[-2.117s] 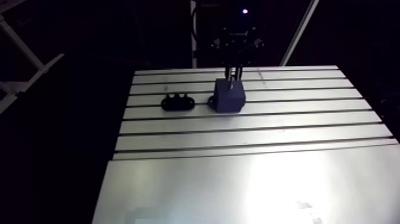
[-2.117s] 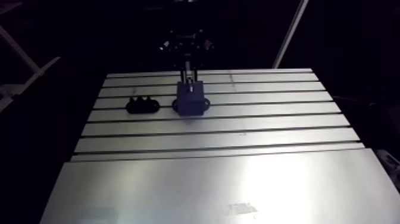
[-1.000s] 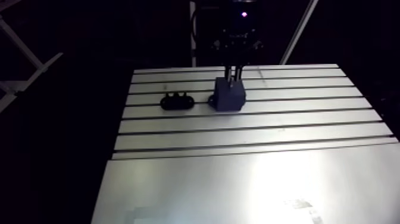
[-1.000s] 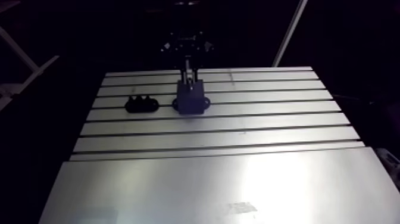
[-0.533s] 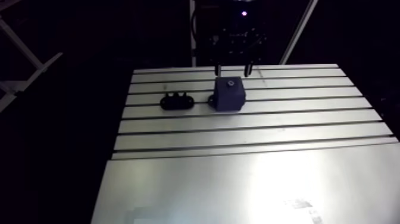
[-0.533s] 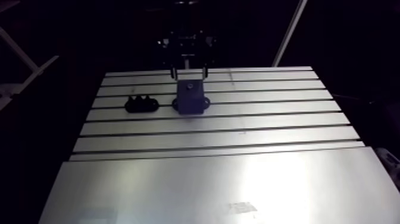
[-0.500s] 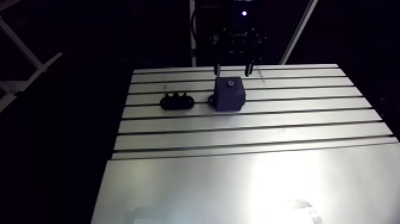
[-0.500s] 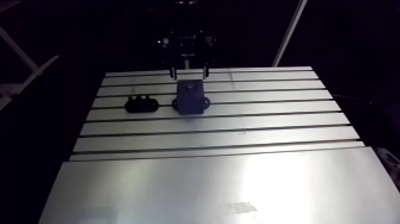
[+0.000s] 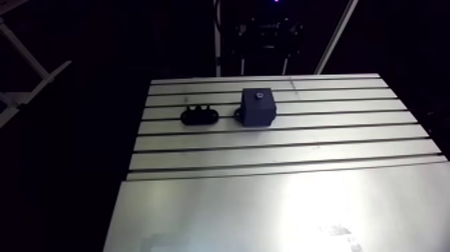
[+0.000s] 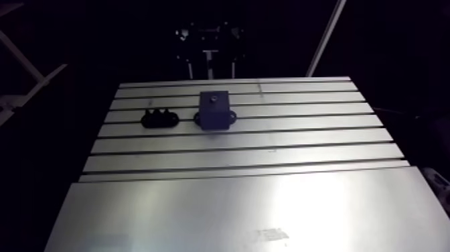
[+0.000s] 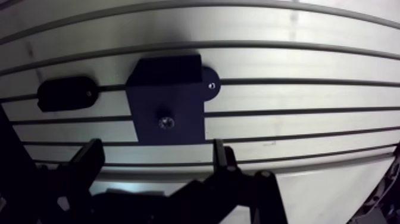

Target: Pick up the M10 bolt and insert it into the hole until fully seated.

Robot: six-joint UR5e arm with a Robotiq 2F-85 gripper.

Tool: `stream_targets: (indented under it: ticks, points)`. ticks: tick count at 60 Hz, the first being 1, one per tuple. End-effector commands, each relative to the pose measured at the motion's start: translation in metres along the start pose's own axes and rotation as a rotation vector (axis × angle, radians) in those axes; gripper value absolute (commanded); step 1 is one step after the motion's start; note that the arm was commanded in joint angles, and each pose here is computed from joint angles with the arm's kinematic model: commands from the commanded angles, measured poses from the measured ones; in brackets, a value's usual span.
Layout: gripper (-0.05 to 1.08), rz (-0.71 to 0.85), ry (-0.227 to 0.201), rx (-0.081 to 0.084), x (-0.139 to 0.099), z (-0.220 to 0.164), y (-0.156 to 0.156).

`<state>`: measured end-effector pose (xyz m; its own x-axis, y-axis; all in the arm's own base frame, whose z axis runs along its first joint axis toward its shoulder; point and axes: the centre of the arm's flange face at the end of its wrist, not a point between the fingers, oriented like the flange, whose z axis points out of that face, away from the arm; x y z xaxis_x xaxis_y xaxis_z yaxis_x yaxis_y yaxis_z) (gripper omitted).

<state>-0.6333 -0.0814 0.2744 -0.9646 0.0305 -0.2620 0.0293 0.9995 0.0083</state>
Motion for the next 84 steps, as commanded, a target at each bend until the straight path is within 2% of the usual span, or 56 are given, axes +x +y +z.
stream_targets:
  ticks: [1, 9, 16, 25, 28, 31, 33, 36, 43, 57, 64, 70, 76, 84]
  points:
    - [0.01, -0.008, -0.052, 0.003, -0.009, -0.047, -0.006]
    - [0.01, -0.015, -0.091, 0.006, -0.023, -0.069, -0.009]
    - [0.01, -0.022, -0.083, 0.004, -0.035, -0.086, -0.013]
    - [0.01, -0.048, -0.039, 0.001, -0.059, -0.118, -0.018]
    - [0.01, -0.063, -0.007, -0.005, -0.069, -0.131, -0.021]
    - [0.01, -0.068, 0.007, -0.008, -0.075, -0.138, -0.023]
    - [0.01, -0.086, 0.036, -0.017, -0.087, -0.151, -0.034]
    - [0.01, -0.095, 0.048, -0.021, -0.091, -0.156, -0.039]
    - [0.01, -0.1, 0.086, -0.018, -0.106, -0.173, -0.043]
    - [0.01, -0.098, 0.131, -0.018, -0.129, -0.193, -0.045]
    - [0.01, -0.087, 0.174, -0.019, -0.146, -0.21, -0.044]
    - [0.01, -0.088, 0.226, -0.014, -0.158, -0.225, -0.044]
    - [0.01, -0.086, 0.244, -0.014, -0.168, -0.232, -0.044]
    - [0.01, -0.085, 0.252, -0.014, -0.17, -0.234, -0.043]
